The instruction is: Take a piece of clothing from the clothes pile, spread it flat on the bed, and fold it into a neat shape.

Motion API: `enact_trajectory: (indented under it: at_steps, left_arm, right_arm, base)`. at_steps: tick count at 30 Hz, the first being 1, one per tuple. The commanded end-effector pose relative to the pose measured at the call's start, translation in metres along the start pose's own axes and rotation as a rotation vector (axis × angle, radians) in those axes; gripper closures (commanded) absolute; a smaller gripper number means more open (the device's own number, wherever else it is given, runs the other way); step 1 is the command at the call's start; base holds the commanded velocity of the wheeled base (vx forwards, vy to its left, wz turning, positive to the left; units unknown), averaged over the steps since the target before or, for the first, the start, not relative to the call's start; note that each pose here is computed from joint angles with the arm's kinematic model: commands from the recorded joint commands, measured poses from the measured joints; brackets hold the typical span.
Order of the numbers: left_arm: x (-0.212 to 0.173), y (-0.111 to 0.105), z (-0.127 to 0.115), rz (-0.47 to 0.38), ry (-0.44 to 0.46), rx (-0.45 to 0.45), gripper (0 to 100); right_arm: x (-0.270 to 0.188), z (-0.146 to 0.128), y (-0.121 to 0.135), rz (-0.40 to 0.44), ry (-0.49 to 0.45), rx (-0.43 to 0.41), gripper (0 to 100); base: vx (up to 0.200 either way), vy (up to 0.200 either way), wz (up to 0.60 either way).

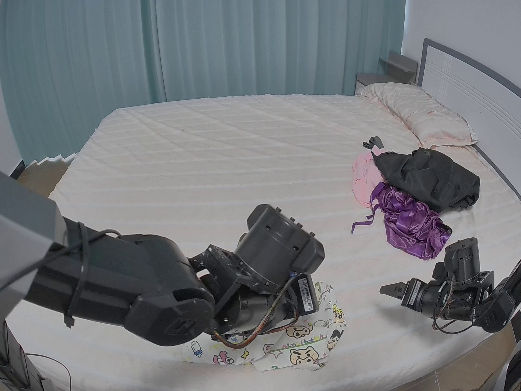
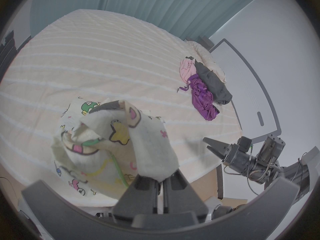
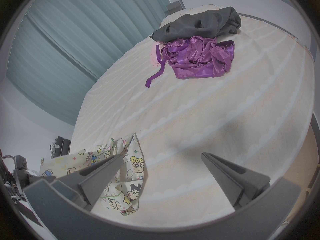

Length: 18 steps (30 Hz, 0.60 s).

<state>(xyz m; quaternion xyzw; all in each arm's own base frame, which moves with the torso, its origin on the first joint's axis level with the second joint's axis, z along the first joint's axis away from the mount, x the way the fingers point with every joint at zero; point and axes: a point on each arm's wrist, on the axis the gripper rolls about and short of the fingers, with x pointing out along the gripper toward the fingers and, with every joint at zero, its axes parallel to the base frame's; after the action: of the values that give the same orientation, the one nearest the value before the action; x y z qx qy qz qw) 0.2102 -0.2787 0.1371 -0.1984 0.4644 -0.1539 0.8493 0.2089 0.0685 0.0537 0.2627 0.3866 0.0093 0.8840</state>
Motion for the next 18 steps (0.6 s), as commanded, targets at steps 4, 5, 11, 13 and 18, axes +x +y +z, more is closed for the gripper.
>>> enact_trajectory:
  at_steps: [4,5,11,13,18]
  left_arm:
    - [0.011,-0.004,-0.004,-0.014,0.000,0.007,100]
    - [0.010,-0.008,-0.006,-0.029,-0.003,0.012,100]
    - [0.010,-0.018,-0.007,-0.062,-0.012,-0.014,0]
    - [0.009,-0.020,-0.007,-0.066,-0.013,-0.028,0]
    - [0.005,-0.023,-0.008,-0.068,-0.035,-0.027,0]
  right_arm:
    - [0.000,0.000,0.000,0.002,0.001,0.000,0]
    - [0.000,0.000,0.000,0.002,0.001,0.000,0]
    - [0.000,0.000,0.000,0.001,0.002,0.000,0]
    - [0.000,0.000,0.000,0.001,0.002,0.000,0]
    - [0.000,0.000,0.000,0.001,0.002,0.001,0]
  base:
    - [0.000,0.000,0.00]
    - [0.000,0.000,0.00]
    - [0.000,0.000,0.00]
    - [0.000,0.000,0.00]
    - [0.000,0.000,0.00]
